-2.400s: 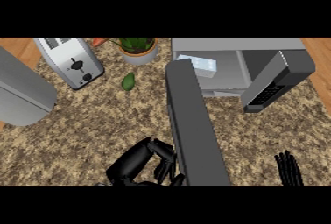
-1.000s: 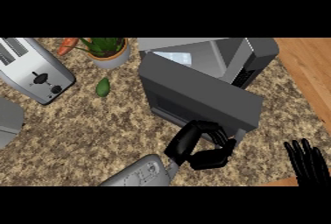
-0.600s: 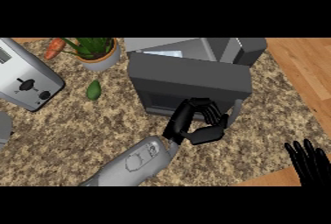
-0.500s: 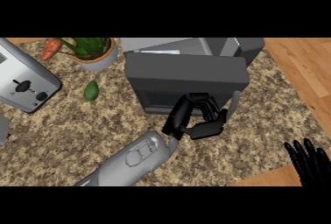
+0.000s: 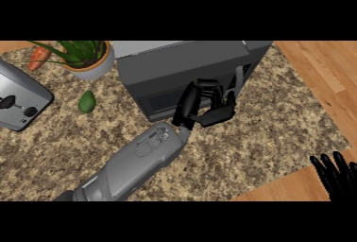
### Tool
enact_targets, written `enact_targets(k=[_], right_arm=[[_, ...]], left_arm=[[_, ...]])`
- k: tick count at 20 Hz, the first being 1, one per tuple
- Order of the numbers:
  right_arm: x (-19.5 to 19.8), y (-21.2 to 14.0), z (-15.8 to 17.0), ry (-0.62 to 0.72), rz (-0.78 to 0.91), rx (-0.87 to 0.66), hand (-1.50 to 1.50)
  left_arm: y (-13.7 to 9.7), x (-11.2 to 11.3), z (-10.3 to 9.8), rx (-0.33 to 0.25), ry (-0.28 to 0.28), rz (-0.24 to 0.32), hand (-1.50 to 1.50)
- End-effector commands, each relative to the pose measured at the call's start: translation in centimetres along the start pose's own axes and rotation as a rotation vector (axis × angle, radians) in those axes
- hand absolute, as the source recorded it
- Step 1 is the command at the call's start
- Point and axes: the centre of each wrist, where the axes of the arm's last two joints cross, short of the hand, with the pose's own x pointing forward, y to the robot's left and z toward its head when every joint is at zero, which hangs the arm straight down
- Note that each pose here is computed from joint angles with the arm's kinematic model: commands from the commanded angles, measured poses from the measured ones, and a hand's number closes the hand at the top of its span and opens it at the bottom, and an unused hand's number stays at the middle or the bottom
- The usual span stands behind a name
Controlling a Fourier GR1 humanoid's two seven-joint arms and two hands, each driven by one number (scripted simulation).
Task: Pick up the milk, place it into the microwave and close the microwave
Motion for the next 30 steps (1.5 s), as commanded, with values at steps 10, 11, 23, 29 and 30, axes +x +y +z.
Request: enact_targets(k=[10, 11, 23, 29, 30], right_arm=[[2.0, 0.2, -1.3, -0.046, -0.059, 0.078, -1.50], [2.1, 0.1, -0.7, -0.028, -0.067, 0.072, -1.50], [4.0, -0.1, -1.8, -0.058, -0.053, 0.120, -1.50], [4.1, 0.2, -1.5, -0.061, -0.109, 0.108, -1.50], [4.3, 0.3, -1.6, -0.070, -0.115, 0.115, -1.50]], left_arm=[[1.0, 1.0, -2.4, 0.068, -0.054, 0.039, 1.50], [1.2, 0.6, -2.3, 0.075, -0.056, 0.035, 1.50], [1.3, 0.5, -2.6, 0.112, -0.078, 0.040, 1.50], [1.4, 0.3, -2.6, 0.114, -0.090, 0.045, 1.50], [1.4, 0.1, -2.5, 0.116, -0.090, 0.046, 1.50]])
